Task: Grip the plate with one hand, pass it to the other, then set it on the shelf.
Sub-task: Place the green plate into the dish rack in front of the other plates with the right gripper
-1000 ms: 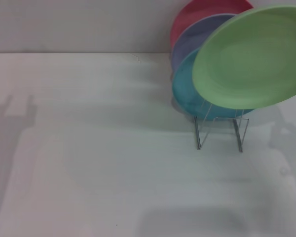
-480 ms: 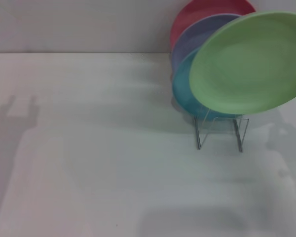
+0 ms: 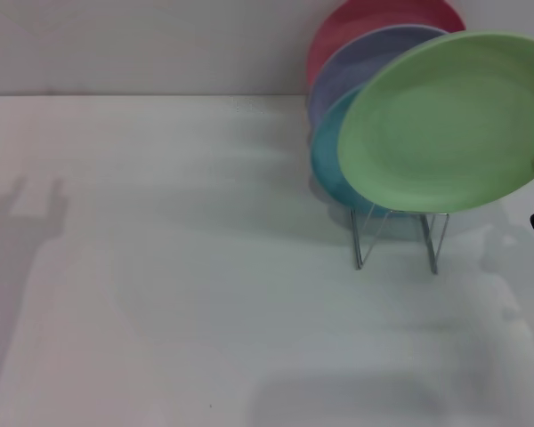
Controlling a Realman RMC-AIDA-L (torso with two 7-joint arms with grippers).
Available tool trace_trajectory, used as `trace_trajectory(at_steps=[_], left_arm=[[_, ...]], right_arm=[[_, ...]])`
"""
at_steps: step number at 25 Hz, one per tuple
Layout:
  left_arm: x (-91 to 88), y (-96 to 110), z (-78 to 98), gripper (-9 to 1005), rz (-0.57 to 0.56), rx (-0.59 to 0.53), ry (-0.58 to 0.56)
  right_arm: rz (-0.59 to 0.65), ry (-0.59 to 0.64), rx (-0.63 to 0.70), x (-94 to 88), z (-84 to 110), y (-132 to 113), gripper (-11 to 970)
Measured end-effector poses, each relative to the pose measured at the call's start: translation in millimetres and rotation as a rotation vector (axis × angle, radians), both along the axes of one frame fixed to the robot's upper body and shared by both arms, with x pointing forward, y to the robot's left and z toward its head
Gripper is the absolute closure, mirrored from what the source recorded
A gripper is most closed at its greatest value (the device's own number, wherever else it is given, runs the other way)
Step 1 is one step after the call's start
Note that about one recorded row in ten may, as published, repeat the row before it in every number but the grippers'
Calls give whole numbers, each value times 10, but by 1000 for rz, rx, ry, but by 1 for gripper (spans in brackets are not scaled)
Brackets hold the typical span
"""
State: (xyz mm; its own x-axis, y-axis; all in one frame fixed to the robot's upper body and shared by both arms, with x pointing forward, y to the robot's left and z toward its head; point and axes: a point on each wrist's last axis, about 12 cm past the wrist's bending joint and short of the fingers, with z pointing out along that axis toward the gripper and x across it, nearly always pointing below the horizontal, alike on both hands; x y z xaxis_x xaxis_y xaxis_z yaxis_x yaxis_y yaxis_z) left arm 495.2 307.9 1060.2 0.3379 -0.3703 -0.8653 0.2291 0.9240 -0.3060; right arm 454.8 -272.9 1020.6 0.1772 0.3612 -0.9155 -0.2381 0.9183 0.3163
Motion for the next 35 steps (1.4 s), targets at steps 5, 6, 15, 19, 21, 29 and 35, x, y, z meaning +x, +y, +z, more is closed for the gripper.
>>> trace_trajectory(at_steps=[5, 6, 15, 19, 21, 29, 35], left_arm=[[-31, -2, -5, 430, -5, 0, -3], [-40, -5, -6, 430, -7, 0, -3], [-94, 27, 12, 431, -12, -6, -14], [-108, 36, 16, 431, -10, -6, -21], [-118, 42, 17, 431, -9, -6, -24], [-145, 64, 37, 432, -25, 7, -35], [-163, 102, 44, 432, -30, 2, -37]], right_arm=[[-7, 6, -4, 6, -7, -7, 944], [-10, 8, -7, 7, -10, -9, 944], [-37, 11, -26, -17, -24, 7, 944], [-39, 13, -27, -36, -32, 18, 944], [-37, 14, -24, -48, -34, 28, 944], [-53, 15, -33, -89, -42, 67, 944], [-54, 19, -34, -92, -47, 76, 944]])
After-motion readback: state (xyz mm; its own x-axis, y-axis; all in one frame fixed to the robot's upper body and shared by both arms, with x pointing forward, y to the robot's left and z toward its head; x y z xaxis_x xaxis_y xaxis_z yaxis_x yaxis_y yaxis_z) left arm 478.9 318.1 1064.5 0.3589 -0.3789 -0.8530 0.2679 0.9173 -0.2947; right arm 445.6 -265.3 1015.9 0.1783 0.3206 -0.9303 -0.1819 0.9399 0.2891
